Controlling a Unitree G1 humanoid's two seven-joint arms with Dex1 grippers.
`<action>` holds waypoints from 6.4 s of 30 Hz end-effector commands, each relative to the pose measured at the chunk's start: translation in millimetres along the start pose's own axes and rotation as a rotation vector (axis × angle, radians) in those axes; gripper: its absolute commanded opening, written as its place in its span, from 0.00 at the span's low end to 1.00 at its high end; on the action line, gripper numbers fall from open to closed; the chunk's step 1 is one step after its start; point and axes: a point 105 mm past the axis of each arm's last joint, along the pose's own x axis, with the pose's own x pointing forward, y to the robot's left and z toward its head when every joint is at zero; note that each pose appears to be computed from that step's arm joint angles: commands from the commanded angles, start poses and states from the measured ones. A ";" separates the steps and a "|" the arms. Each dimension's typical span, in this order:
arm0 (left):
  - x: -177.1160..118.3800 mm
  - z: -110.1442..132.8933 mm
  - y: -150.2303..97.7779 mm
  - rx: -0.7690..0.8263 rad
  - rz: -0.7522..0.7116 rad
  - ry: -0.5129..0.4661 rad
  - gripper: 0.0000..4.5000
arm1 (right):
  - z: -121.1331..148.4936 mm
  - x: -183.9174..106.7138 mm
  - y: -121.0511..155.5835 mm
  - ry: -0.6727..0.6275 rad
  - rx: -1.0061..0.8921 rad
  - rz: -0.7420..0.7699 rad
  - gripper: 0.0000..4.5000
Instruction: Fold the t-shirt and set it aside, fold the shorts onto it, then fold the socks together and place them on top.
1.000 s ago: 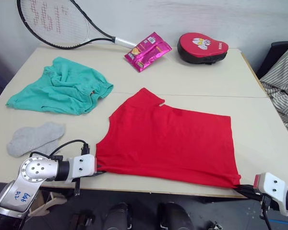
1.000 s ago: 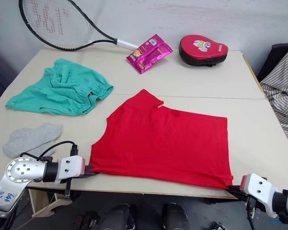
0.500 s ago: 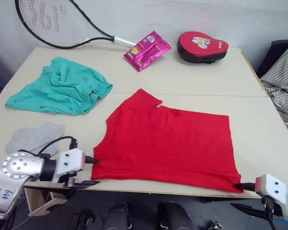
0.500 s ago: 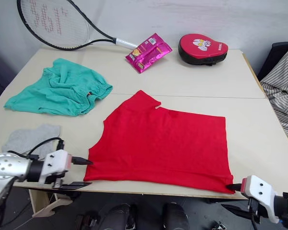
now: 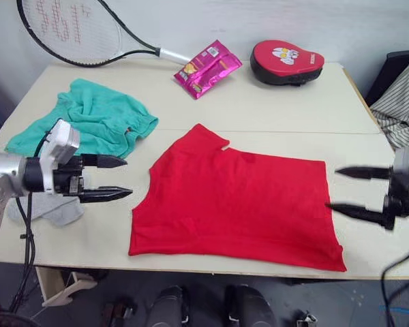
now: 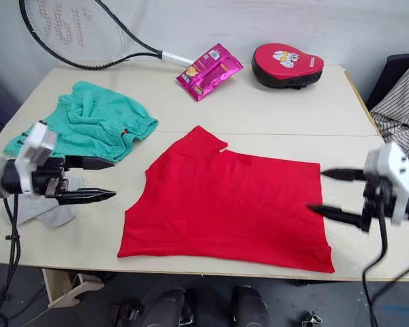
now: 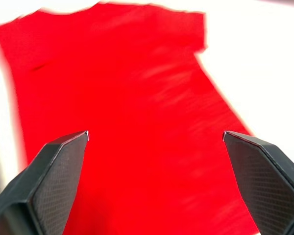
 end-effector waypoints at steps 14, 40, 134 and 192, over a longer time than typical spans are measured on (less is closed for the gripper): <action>134.8 -2.3 103.7 -0.003 0.422 0.040 0.99 | -72.2 51.4 -99.1 0.244 0.110 -0.224 0.99; 163.1 -42.2 91.4 -0.143 0.442 0.184 0.40 | -100.8 63.9 -106.2 0.305 0.224 -0.338 0.17; 125.2 -28.6 64.0 -0.116 0.184 0.061 1.00 | -113.7 8.9 -53.4 0.317 0.205 -0.195 0.49; 171.3 16.4 84.9 0.211 0.408 -0.118 0.01 | -93.8 6.9 -26.2 0.150 -0.008 -0.261 0.00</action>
